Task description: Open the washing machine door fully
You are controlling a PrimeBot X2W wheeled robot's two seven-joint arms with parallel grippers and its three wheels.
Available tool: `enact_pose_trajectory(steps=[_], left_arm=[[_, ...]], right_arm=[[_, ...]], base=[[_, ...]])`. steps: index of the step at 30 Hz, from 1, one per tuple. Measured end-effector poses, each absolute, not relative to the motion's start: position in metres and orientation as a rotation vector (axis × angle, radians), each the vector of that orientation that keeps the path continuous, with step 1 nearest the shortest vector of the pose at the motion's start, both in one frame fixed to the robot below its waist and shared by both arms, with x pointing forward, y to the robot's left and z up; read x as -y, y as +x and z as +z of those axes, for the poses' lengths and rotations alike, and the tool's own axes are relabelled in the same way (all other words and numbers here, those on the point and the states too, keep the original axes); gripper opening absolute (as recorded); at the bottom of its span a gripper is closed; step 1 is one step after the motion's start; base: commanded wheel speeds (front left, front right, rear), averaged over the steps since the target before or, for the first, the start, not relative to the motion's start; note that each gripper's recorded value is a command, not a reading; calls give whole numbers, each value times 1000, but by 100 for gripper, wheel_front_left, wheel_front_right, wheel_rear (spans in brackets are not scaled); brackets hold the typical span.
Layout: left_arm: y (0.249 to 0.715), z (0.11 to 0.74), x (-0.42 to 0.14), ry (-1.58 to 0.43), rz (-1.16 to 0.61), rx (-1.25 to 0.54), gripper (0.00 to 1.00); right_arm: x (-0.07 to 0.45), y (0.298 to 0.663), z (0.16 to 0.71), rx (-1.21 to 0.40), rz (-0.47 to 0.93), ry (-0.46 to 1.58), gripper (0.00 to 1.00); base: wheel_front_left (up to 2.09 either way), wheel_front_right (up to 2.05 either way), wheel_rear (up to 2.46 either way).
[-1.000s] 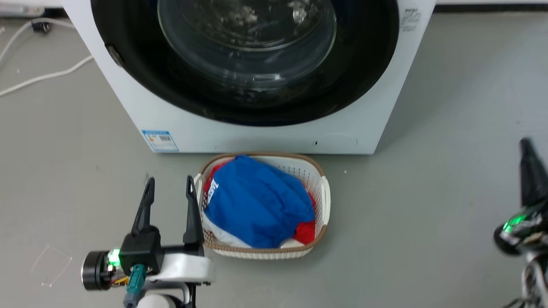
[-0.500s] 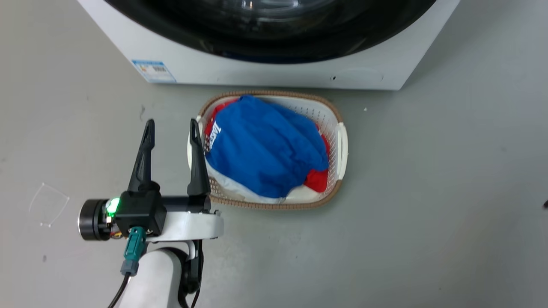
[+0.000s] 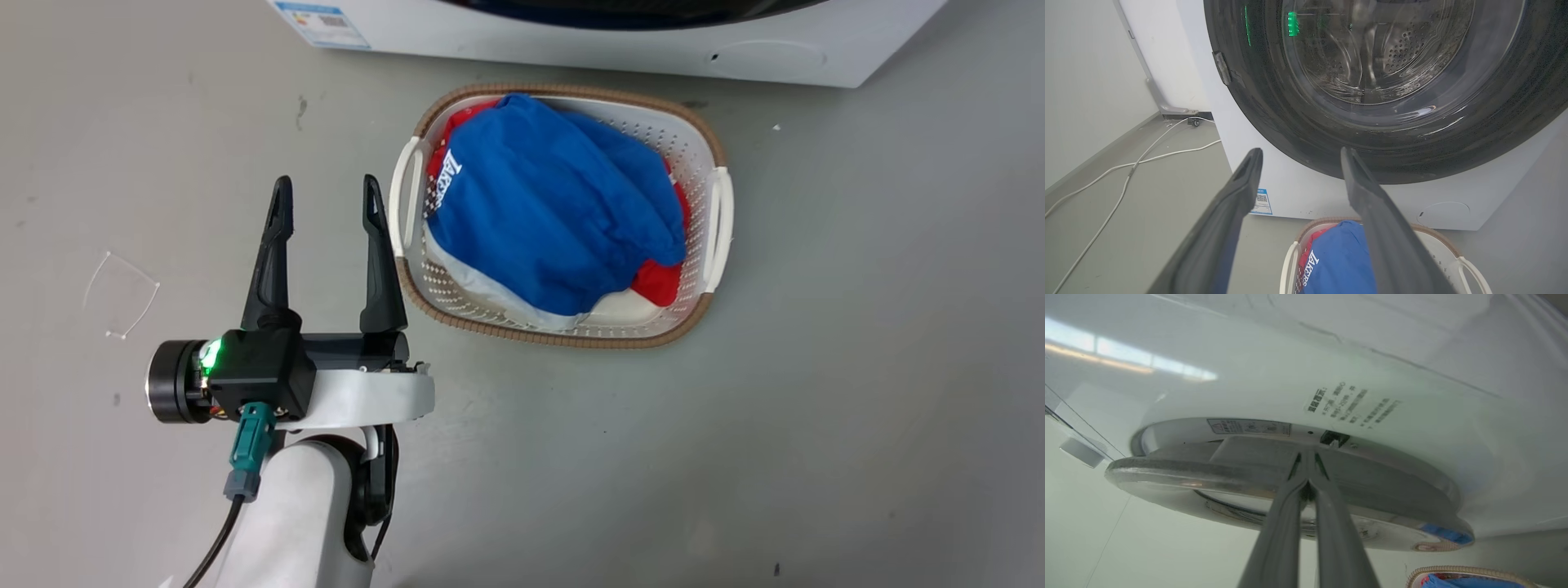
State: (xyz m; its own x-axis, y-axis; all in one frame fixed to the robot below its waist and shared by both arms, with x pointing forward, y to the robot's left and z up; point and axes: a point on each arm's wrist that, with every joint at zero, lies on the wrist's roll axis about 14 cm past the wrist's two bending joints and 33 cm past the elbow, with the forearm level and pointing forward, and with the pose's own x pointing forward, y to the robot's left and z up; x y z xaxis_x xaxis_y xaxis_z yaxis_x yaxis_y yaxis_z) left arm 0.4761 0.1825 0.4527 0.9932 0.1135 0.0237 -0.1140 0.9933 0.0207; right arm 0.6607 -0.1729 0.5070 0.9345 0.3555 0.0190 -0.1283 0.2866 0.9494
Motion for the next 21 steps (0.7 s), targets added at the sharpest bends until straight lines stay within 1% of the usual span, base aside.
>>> enact_pose_trajectory(steps=[6, 14, 21], left_arm=[[474, 442, -191, 31, 140, -8, 100], [477, 432, -193, 36, 145, -28, 100], [477, 431, -191, 30, 145, -33, 100]], right_arm=[[154, 678, 502, -241, 371, 1244, 0], [133, 693, 496, -290, 421, 1187, 0], [120, 689, 493, -341, 457, 1171, 0]], base=[[0, 0, 0], [0, 0, 0], [0, 0, 0]])
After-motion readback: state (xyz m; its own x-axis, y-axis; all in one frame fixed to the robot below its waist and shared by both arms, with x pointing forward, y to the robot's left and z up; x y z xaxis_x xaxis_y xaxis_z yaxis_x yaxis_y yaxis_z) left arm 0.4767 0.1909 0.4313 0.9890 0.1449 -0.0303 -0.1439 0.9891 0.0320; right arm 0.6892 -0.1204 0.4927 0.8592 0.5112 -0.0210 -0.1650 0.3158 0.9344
